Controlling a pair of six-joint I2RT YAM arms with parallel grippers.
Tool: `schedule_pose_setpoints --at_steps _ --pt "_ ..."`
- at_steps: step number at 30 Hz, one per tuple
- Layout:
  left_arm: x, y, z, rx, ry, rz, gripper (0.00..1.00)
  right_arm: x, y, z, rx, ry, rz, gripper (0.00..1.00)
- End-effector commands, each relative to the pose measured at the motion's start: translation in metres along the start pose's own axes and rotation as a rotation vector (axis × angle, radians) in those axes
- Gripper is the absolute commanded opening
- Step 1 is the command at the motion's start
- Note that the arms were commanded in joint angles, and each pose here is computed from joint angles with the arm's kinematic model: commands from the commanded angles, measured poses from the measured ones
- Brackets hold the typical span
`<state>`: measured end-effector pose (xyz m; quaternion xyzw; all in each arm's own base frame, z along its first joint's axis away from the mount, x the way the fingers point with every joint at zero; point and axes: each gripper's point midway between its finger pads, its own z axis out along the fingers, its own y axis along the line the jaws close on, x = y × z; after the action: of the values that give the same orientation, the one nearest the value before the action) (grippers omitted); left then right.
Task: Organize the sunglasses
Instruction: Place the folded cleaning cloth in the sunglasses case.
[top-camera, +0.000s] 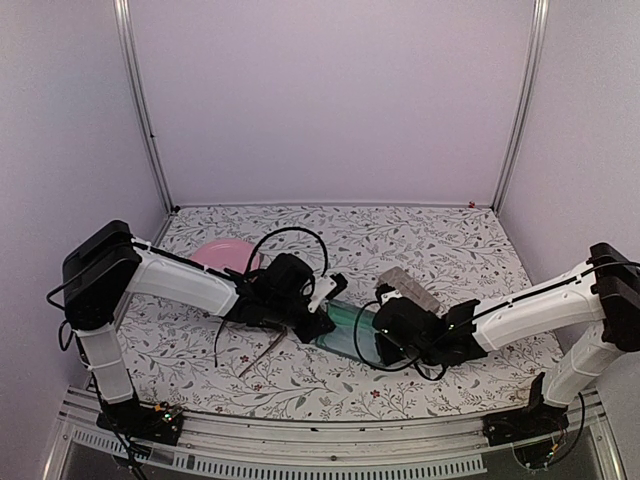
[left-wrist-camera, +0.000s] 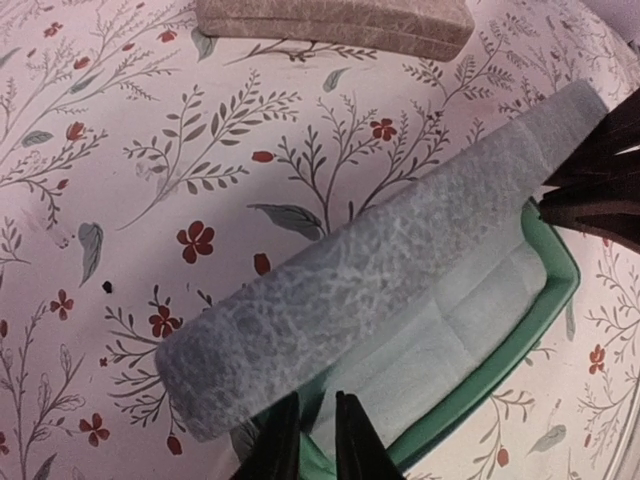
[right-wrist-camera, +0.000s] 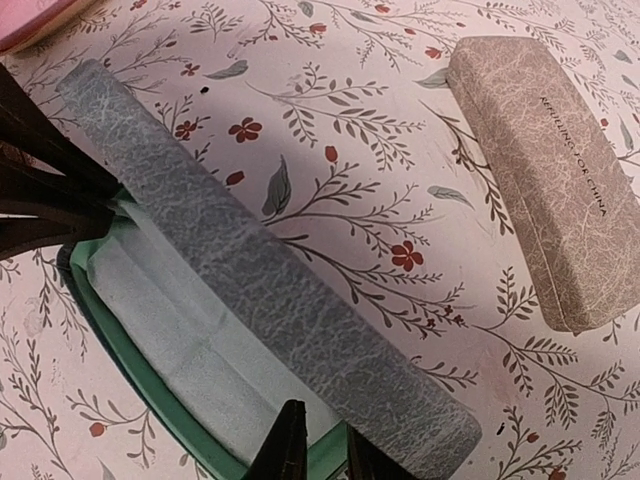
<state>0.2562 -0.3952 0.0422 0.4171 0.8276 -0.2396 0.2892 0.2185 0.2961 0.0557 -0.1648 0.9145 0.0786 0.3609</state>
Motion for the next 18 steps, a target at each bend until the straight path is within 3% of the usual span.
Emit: schedule_pose_setpoints --at_steps 1,13,18 --pt "0.001 0.003 0.001 -0.016 -0.005 -0.01 0.18 -0.004 -0.001 -0.004 0.028 -0.01 0.01 0.2" --pt "-0.002 -0.001 -0.012 -0.017 -0.025 -0.03 0.3 -0.001 0.012 -0.015 -0.039 -0.008 0.031 0.27" --pt "-0.001 -0.009 -0.022 0.024 -0.04 -0.037 0.36 0.003 0.02 -0.008 -0.061 -0.001 0.027 0.23"
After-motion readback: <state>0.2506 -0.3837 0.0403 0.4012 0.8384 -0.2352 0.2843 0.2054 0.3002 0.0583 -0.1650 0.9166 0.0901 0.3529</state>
